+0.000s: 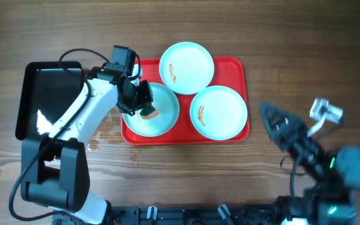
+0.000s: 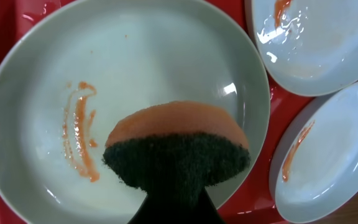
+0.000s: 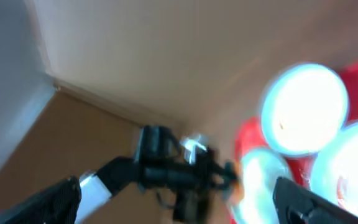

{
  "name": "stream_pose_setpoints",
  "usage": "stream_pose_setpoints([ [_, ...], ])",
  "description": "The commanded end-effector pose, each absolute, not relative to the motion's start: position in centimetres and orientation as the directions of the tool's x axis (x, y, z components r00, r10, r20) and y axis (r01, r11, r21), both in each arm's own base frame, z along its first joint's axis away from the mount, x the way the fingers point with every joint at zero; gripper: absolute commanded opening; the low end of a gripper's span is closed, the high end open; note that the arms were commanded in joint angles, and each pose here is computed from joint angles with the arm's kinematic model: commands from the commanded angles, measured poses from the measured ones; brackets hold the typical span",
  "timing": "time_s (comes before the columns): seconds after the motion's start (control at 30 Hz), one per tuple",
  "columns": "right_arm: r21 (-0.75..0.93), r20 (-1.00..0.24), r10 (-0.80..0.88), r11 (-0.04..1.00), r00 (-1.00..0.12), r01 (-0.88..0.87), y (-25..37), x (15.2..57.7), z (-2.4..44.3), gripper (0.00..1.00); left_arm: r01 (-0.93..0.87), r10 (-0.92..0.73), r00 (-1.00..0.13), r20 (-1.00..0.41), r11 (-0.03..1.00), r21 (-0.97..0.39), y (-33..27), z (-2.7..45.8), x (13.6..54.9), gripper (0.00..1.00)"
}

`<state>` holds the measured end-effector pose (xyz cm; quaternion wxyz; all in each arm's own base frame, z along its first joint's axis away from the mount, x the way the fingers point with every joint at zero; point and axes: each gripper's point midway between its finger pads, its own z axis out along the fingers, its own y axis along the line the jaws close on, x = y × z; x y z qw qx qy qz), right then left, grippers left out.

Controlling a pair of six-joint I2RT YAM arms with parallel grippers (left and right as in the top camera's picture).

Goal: Clean dirty plates on tray and stack at the side
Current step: 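Reach the right gripper to the left plate and grip its rim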

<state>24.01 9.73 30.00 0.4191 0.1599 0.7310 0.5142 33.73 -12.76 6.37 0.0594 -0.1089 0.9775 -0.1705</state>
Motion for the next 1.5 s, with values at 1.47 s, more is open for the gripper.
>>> stream_pose_setpoints([
  [1.47, 0.393, -0.228, -0.032, 0.911, -0.973, -0.122, 27.5, 36.3, 6.4, 0.82, -0.295, -0.316, -0.947, -0.051, 0.924, -0.242, -10.8, 4.4, 32.4, 0.04],
])
